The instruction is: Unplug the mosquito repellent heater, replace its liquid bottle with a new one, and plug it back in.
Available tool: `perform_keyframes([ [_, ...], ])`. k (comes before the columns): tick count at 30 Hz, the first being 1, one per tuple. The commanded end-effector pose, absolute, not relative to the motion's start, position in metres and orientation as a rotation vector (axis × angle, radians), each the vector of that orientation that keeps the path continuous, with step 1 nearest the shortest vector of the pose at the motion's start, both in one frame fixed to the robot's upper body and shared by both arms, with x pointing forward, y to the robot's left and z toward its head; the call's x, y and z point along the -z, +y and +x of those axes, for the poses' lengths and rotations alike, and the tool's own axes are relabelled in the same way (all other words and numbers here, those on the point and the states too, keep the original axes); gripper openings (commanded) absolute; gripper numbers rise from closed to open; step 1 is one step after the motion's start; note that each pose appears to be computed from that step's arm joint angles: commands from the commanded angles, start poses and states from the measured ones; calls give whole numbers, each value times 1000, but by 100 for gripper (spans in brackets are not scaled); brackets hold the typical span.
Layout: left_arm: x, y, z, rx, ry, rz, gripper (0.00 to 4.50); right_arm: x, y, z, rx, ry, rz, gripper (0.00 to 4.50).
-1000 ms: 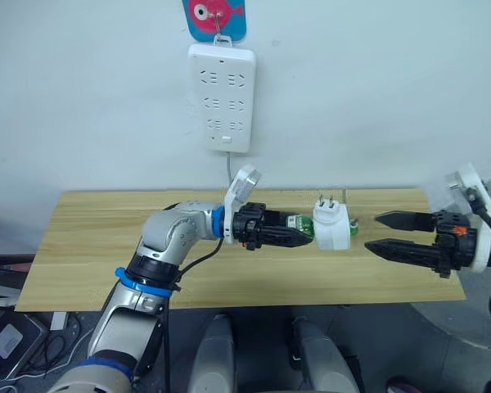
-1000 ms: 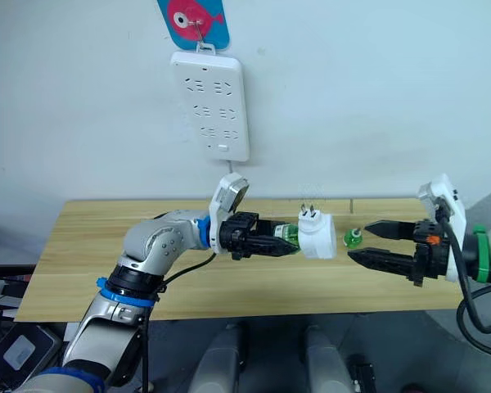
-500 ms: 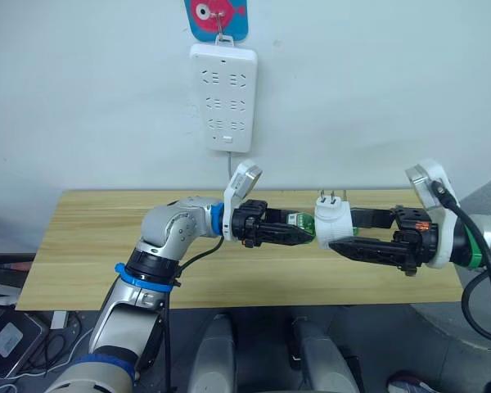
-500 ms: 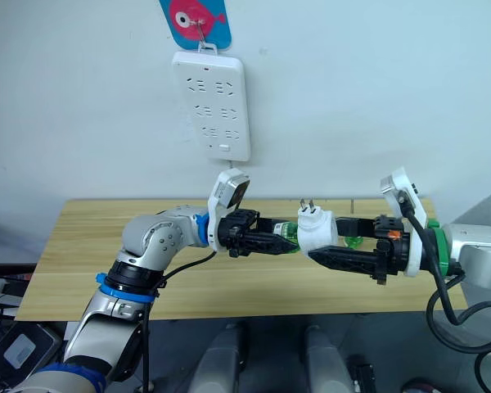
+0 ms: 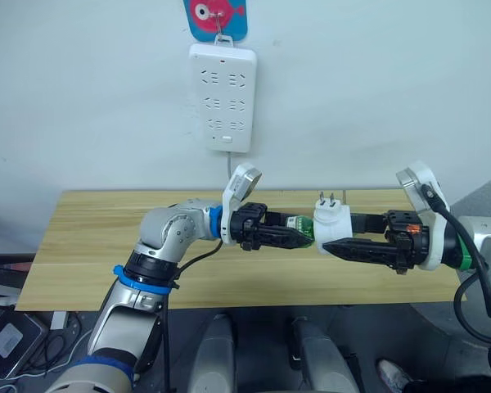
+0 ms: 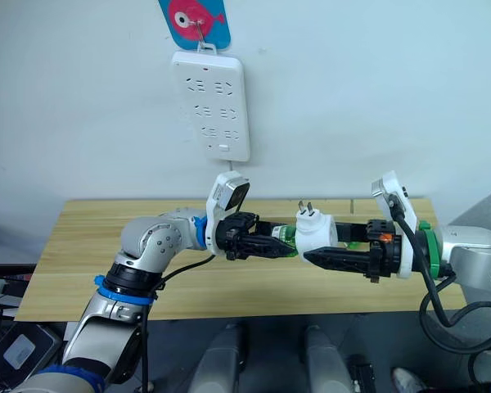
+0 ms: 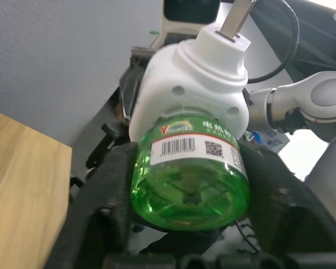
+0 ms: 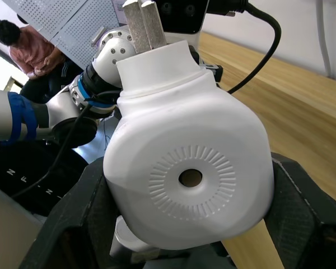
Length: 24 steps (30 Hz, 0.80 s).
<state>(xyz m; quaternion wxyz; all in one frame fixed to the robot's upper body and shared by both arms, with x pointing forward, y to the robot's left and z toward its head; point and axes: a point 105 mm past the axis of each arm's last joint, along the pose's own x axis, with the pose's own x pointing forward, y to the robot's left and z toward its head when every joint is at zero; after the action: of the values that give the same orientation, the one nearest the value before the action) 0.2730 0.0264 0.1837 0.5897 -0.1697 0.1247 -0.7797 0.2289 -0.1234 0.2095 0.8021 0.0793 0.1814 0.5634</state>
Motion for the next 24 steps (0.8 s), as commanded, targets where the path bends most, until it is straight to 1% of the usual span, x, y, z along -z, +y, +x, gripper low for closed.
perform_keyframes([
  [1, -193, 35, 278, 1789, 200, -295, 409, -204, -131, 230, -1140, 397, 188, 316],
  [2, -192, 41, 277, 1788, 166, -190, 437, -194, -136, 232, -1093, 426, 182, 316],
  [3, -189, 46, 276, 1786, 137, -87, 448, -186, -140, 236, -1040, 450, 187, 316],
  [4, -188, 49, 276, 1777, 105, 3, 450, -180, -144, 240, -990, 467, 209, 316],
  [7, -182, 50, 286, 1674, -110, 363, 450, -175, -148, 249, -899, 472, 267, 316],
  [9, -173, 43, 295, 1557, -278, 678, 450, -174, -148, 257, -844, 469, 321, 316],
  [11, -173, 34, 300, 1461, -414, 842, 450, -172, -149, 266, -774, 487, 371, 316],
  [13, -175, 26, 302, 1387, -489, 913, 450, -170, -151, 273, -720, 504, 392, 316],
  [16, -172, 17, 306, 1297, -538, 1048, 450, -173, -147, 279, -678, 508, 402, 316],
  [19, -170, 8, 309, 1237, -545, 1083, 450, -176, -142, 279, -665, 513, 398, 316],
  [21, -163, 3, 309, 1234, -528, 1124, 450, -177, -139, 278, -653, 516, 418, 316],
  [24, -162, -4, 313, 1191, -524, 1107, 450, -178, -136, 277, -644, 521, 428, 316],
])
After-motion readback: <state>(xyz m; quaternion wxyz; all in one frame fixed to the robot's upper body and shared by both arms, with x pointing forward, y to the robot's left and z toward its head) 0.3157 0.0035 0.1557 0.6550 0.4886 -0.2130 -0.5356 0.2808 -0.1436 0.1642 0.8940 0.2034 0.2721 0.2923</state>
